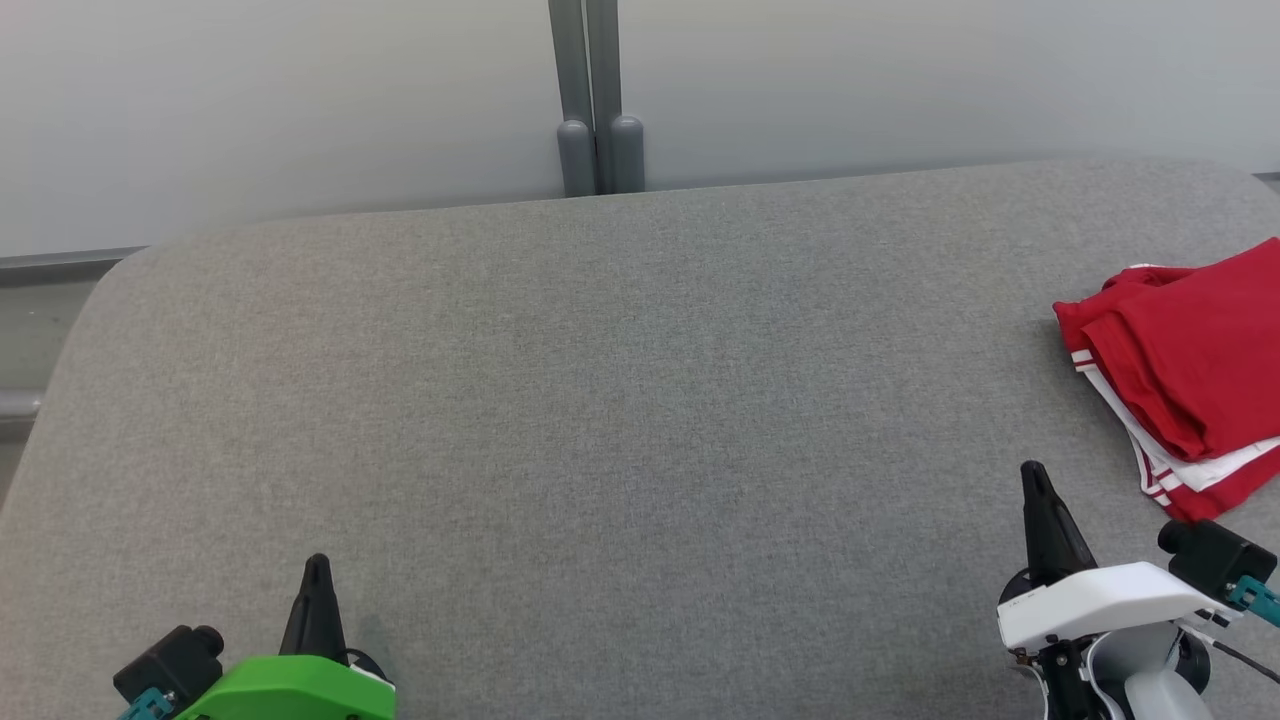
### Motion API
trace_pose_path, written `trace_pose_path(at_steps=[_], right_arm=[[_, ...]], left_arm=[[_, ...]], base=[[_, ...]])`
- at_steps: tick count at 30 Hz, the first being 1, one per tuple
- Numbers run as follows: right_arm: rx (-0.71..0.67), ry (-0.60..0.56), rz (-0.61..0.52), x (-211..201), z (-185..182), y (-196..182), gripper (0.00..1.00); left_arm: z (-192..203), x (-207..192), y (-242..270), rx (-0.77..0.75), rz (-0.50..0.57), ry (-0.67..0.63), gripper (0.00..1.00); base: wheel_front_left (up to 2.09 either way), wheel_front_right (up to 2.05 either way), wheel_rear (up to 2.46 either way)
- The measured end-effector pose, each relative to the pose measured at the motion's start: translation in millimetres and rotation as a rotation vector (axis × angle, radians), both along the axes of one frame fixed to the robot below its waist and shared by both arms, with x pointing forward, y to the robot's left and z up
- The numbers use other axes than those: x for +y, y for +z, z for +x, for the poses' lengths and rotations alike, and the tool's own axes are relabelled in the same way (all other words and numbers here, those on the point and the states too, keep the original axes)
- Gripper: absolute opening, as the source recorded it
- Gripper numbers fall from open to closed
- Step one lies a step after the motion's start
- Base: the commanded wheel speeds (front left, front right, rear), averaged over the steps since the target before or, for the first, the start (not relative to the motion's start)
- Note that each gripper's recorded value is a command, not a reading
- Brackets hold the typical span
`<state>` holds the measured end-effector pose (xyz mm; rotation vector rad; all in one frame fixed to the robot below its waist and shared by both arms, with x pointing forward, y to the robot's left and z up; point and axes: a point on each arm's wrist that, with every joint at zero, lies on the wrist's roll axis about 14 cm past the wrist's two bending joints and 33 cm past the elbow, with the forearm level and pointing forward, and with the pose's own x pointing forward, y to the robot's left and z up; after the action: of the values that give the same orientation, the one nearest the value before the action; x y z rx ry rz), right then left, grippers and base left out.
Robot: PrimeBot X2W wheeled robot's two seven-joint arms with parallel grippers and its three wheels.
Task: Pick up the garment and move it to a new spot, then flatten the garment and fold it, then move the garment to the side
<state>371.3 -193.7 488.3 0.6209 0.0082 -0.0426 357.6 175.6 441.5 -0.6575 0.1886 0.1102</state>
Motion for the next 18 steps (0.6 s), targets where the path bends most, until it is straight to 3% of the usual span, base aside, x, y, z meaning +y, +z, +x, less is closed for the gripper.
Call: trace_pose_path(at_steps=[18], right_arm=[[0.016, -0.02, 0.243, -4.6, 3.3, -0.7, 0.0]], left_arm=[[7.5, 5.5, 7.9, -0.012, -0.234, 0.039, 0.0]], base=[[0.0, 0.0, 0.0]])
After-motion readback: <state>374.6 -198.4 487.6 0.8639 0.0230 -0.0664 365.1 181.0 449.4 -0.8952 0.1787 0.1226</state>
